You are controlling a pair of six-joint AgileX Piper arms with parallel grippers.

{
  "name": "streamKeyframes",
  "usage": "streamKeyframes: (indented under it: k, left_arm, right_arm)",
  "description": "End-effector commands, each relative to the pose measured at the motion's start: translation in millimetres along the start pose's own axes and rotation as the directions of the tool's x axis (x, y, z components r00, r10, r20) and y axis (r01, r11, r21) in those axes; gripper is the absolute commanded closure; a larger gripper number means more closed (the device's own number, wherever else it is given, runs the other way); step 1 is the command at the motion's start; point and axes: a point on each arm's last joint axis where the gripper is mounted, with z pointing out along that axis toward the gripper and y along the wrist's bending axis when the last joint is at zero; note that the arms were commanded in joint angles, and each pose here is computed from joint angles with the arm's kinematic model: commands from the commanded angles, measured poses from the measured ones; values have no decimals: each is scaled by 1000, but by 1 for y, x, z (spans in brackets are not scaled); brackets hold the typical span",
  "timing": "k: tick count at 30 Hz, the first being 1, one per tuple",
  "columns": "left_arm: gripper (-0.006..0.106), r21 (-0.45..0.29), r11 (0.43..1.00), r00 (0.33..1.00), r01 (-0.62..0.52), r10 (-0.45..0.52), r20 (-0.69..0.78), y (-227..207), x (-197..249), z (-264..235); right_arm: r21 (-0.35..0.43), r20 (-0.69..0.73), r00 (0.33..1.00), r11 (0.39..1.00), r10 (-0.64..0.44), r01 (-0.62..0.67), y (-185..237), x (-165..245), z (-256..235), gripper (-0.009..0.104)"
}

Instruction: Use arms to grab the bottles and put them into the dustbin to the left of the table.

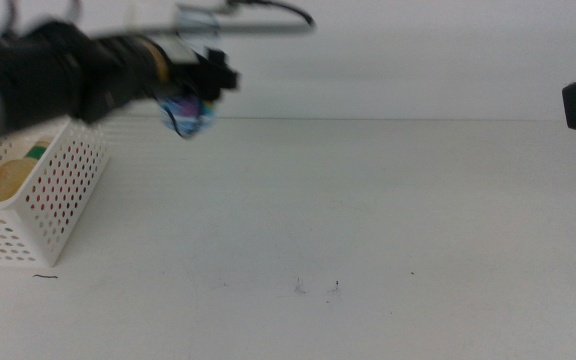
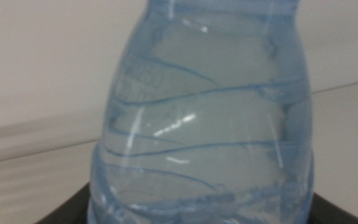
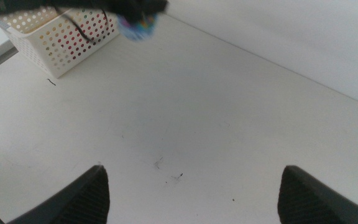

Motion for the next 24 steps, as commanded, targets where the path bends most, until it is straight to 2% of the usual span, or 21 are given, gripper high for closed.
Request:
streamKeyframes:
  k: [1,4,7,14,21,24]
  left_arm:
    - [95,-42,999,999,18,-19,-36,17,-28,-19]
    - [95,9,999,995,-35,36,-92,43,-55,-30]
    - [95,38,998,990,44,-38,-139,78,-81,-46]
    - [95,-56,996,955,64,-77,-286,148,-93,-65]
    - [95,-196,968,886,158,-227,-405,220,-57,-64]
    - [95,-189,965,851,180,-249,-463,238,-40,-58]
  right_arm:
    - [3,19,1000,1000,-5,5,0,-2,-3,14]
    - [3,19,1000,1000,-5,5,0,-2,-3,14]
    - [3,19,1000,1000,-5,5,0,-2,-3,14]
    - [3,19,1000,1000,-5,5,0,-2,-3,14]
    - [3,19,1000,1000,-5,5,0,-2,-3,14]
    - [3,19,1000,1000,-5,5,0,-2,-3,14]
